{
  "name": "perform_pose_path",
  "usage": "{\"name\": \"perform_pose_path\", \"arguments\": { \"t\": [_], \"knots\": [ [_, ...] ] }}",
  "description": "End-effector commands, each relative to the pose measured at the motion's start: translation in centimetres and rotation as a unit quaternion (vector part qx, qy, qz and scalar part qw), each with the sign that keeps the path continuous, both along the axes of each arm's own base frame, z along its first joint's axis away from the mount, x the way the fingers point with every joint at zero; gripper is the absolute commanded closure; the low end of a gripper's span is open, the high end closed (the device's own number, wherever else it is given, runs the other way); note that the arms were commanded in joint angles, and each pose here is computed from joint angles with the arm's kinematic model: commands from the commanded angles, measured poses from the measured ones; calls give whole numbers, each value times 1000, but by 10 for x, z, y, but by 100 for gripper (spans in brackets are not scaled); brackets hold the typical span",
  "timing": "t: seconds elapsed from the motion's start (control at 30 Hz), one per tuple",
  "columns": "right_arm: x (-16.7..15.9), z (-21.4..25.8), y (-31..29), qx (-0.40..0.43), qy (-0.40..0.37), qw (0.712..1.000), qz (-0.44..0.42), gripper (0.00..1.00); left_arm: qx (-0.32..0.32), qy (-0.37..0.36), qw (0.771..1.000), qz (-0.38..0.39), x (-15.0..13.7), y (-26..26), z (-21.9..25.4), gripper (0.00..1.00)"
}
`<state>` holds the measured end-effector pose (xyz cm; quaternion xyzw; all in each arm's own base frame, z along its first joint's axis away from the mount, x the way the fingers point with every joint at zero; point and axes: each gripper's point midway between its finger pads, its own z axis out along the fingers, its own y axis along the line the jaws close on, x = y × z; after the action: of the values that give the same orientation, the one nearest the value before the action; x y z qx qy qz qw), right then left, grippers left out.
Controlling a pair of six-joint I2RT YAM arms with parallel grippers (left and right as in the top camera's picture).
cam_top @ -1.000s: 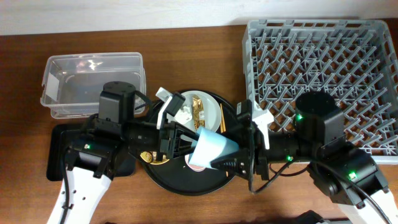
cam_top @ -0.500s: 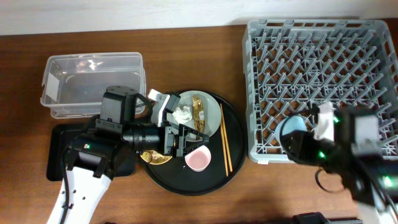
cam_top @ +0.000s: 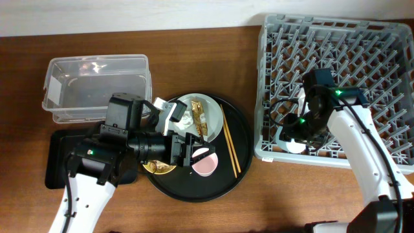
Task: Sort waste into correct bins and load items into the dishwasher rack
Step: 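Place the blue cup upside down in the dish rack, release, then grasp the pink cup with the right gripper and lift it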
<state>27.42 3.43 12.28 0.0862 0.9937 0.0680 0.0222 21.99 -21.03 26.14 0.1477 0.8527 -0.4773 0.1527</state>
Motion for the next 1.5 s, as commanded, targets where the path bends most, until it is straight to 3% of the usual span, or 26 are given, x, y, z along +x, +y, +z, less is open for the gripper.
{"name": "perform_pose_path", "arguments": {
  "t": [0.0,0.13,0.33,0.37,0.47,0.5,0.6,0.7,0.8,0.97,1.0,1.03,1.17,1.33,1.37,1.4,1.43,1.47],
  "knots": [
    [13,21,3,11,-52,998,17,64,4,-11,1000,0,2,2,2,1],
    [21,51,9,30,-108,993,21,64,4,-11,1000,1,2,2,2,1],
    [20,-6,13,30,5,999,27,60,4,-11,1000,0,2,2,2,1],
    [16,-12,17,28,23,999,41,53,5,-9,1000,0,2,2,2,1],
    [15,-2,19,27,7,999,38,18,5,-9,1000,0,2,2,2,1],
    [17,11,20,28,-21,999,40,18,5,-8,1000,0,1,2,2,1],
    [21,53,26,35,-116,991,52,27,5,-8,1000,0,1,2,1,1],
    [25,61,65,61,-149,981,107,76,5,-8,1000,0,1,2,1,1],
    [38,24,95,48,-121,983,128,86,5,-7,1000,0,1,2,1,1],
    [46,-36,107,29,-48,991,125,89,6,-3,1000,0,0,3,0,1],
    [42,-42,100,14,-32,992,117,96,7,-3,1000,0,0,3,0,1],
    [38,-46,79,-34,-15,996,77,96,7,-2,1000,0,-1,3,0,1],
    [17,-40,44,-96,25,995,29,96,8,0,1000,1,-1,3,0,1],
    [14,-25,43,-91,8,995,32,96,15,-2,1000,6,1,5,-3,1],
    [16,-12,52,-61,-17,996,62,90,33,-3,999,17,4,8,-8,1],
    [15,2,66,-21,-41,994,95,74,56,-6,998,29,6,12,-14,1],
    [10,47,89,58,-117,980,150,41,120,-17,991,55,12,21,-31,1],
    [2,85,93,83,-184,967,154,27,210,-34,973,90,18,35,-52,1]
  ]
}}
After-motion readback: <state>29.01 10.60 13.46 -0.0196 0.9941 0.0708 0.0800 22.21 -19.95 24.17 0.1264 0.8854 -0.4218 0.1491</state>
